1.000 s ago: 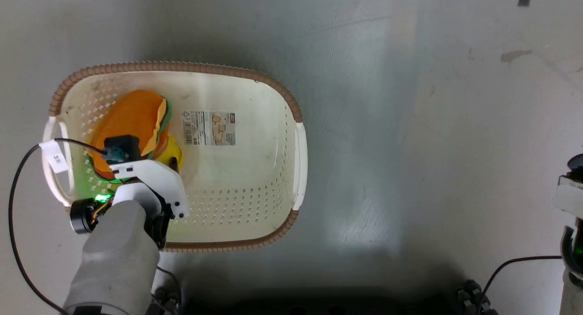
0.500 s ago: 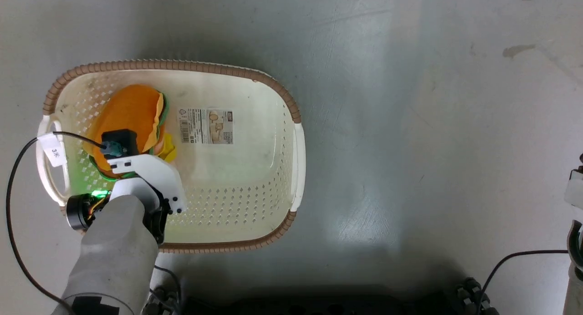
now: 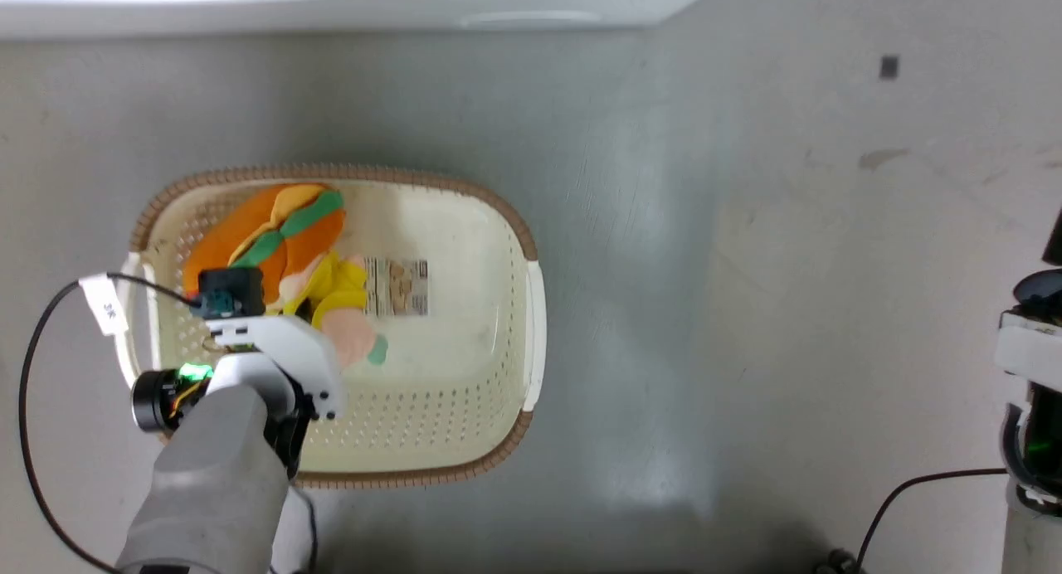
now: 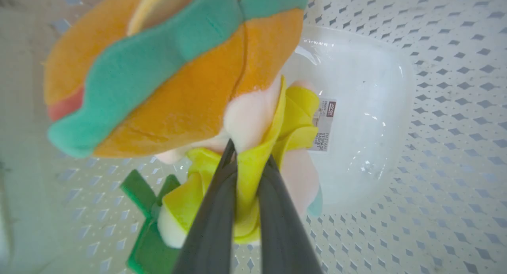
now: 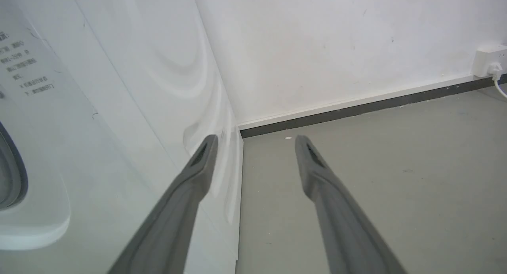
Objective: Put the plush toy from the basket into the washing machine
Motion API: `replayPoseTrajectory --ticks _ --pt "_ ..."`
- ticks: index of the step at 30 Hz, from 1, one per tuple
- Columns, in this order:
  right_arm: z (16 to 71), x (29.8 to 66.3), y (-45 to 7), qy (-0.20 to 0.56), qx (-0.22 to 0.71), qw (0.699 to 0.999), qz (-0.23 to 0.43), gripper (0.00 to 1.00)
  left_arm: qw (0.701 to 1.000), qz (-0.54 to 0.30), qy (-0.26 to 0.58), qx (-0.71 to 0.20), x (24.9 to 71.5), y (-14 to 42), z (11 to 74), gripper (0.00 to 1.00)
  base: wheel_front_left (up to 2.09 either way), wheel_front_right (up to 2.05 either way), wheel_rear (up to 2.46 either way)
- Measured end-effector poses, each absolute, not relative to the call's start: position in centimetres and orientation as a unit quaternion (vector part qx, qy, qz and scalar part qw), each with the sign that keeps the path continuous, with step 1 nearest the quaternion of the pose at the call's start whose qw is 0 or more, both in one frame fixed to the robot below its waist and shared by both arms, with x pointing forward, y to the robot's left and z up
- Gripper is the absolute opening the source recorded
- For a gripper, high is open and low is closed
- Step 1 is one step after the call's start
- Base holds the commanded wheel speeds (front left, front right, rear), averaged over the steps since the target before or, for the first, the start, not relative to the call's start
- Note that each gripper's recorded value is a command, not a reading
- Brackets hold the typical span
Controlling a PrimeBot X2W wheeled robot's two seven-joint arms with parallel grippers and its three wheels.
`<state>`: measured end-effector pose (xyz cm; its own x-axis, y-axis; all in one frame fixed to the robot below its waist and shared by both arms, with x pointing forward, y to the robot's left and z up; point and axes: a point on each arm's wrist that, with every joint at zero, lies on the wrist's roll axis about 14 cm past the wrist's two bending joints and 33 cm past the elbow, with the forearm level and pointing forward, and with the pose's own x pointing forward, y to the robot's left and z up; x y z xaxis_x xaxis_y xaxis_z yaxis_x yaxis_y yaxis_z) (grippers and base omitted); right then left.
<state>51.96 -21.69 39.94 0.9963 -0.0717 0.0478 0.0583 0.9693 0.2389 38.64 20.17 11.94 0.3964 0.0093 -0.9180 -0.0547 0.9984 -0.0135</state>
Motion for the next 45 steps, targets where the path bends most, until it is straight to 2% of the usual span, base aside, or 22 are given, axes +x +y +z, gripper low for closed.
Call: replayPoseTrajectory --ticks 10,25,38,45 --pt "44.6 49.6 -22.2 -0.051 0.135 0.989 -0.039 1.0 0.875 -0.004 0.484 -0.015 39.6 20.1 17.5 0.0 0.0 0.0 0.0" --pt "52.2 44.2 -21.3 -0.105 0.153 0.982 -0.022 1.0 0.957 -0.036 0.288 -0.02 41.5 18.8 30.6 0.0 0.0 0.0 0.0" --pt "55.5 41.2 -20.8 -0.138 0.161 0.977 -0.01 1.0 0.991 -0.03 0.128 -0.013 43.6 18.9 40.8 0.0 0.0 0.0 0.0" --pt "55.1 41.2 -21.1 -0.133 0.158 0.978 -0.014 1.0 0.996 -0.018 0.084 -0.016 46.6 19.3 43.3 0.0 0.0 0.0 0.0"
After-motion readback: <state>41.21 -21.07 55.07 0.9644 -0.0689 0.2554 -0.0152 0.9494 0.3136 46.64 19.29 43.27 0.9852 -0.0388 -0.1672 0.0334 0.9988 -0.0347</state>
